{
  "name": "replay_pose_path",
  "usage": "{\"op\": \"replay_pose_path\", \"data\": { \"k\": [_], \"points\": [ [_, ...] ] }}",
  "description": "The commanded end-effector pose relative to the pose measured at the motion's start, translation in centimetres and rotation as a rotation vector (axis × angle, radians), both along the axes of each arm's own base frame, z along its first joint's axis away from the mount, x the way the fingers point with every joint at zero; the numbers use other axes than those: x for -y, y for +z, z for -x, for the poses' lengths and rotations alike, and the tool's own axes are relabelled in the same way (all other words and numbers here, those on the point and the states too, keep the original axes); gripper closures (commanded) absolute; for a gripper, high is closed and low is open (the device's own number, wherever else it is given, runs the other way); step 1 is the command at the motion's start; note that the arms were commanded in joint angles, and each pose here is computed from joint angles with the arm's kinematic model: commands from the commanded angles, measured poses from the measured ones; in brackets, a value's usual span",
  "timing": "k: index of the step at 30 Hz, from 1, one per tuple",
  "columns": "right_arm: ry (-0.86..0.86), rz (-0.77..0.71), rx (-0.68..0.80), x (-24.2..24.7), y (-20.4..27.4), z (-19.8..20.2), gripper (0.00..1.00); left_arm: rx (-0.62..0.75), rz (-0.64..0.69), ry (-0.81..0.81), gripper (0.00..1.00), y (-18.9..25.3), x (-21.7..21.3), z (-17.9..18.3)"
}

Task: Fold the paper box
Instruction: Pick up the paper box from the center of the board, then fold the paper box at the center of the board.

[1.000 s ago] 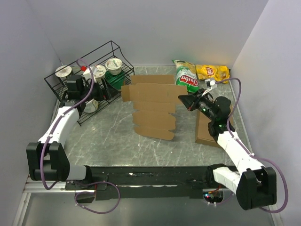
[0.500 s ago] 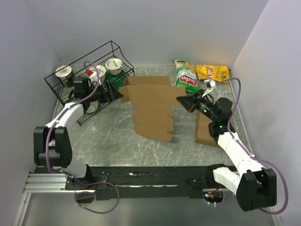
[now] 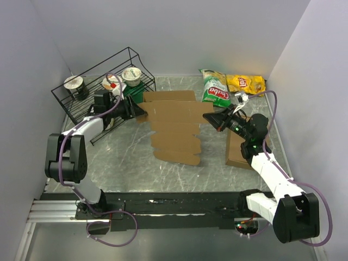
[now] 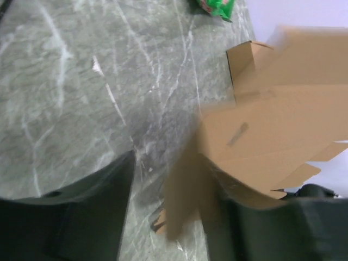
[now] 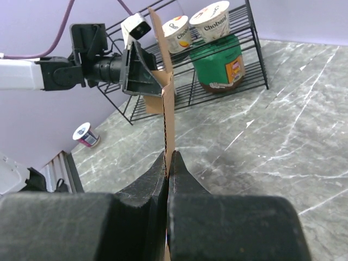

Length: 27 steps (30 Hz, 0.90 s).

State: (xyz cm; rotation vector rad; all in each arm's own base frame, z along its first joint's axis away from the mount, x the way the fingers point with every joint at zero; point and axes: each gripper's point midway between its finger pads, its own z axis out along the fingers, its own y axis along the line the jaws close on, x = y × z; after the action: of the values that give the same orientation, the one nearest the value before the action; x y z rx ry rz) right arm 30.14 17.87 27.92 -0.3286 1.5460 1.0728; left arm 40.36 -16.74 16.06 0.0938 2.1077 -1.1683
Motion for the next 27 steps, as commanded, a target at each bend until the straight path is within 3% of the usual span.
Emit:
{"op": "replay_pose_path", "data": {
  "k": [1, 4, 6, 7, 9, 10, 12, 13, 16, 21, 27],
  "points": [
    [0.03, 0.007, 0.03, -0.2, 0.1, 0.3, 1.0, 0.123, 0.022, -0.047, 0.57, 2.7, 1.3, -0.8],
    [0.013, 0.023, 0.016, 0.0, -0.4, 0.1, 1.0, 0.138, 0.008, -0.056, 0.79, 2.6, 1.5, -0.4],
    [-0.007, 0.035, -0.003, 0.3, -0.9, -0.1, 0.99, 0.186, -0.033, -0.057, 0.87, 3.0, 1.5, -0.1],
    [-0.019, 0.047, -0.001, 0.4, -1.2, -0.3, 0.88, 0.197, -0.054, -0.059, 0.93, 2.9, 1.5, 0.2],
    [-0.055, 0.073, -0.026, 0.9, -1.9, -0.8, 0.79, 0.247, -0.118, -0.069, 0.99, 3.2, 1.7, 1.1],
    [-0.073, 0.083, -0.039, 1.1, -2.3, -1.1, 0.6, 0.268, -0.134, -0.079, 0.99, 3.5, 1.8, 1.5],
    [-0.119, 0.106, -0.035, 1.8, -2.2, -1.8, 0.4, 0.332, -0.193, -0.1, 0.99, 4.3, 1.9, 2.5],
    [-0.142, 0.119, -0.061, 2.2, -2.6, -1.8, 0.25, 0.353, -0.213, -0.107, 0.99, 4.6, 1.9, 2.9],
    [-0.262, 0.149, -0.046, 4.2, -1.8, -2.8, 0.13, 0.425, -0.303, -0.095, 0.99, 5.6, 1.1, 3.8],
    [-0.354, 0.22, 0.097, 5.7, 2.3, -3.3, 0.09, 0.523, -0.375, -0.163, 0.99, 7.1, 0.7, 5.6],
    [-0.26, 0.341, 0.299, 3.7, 7.0, -3.0, 0.08, 0.544, -0.381, -0.295, 0.99, 7.9, 1.4, 7.4]
  ]
}}
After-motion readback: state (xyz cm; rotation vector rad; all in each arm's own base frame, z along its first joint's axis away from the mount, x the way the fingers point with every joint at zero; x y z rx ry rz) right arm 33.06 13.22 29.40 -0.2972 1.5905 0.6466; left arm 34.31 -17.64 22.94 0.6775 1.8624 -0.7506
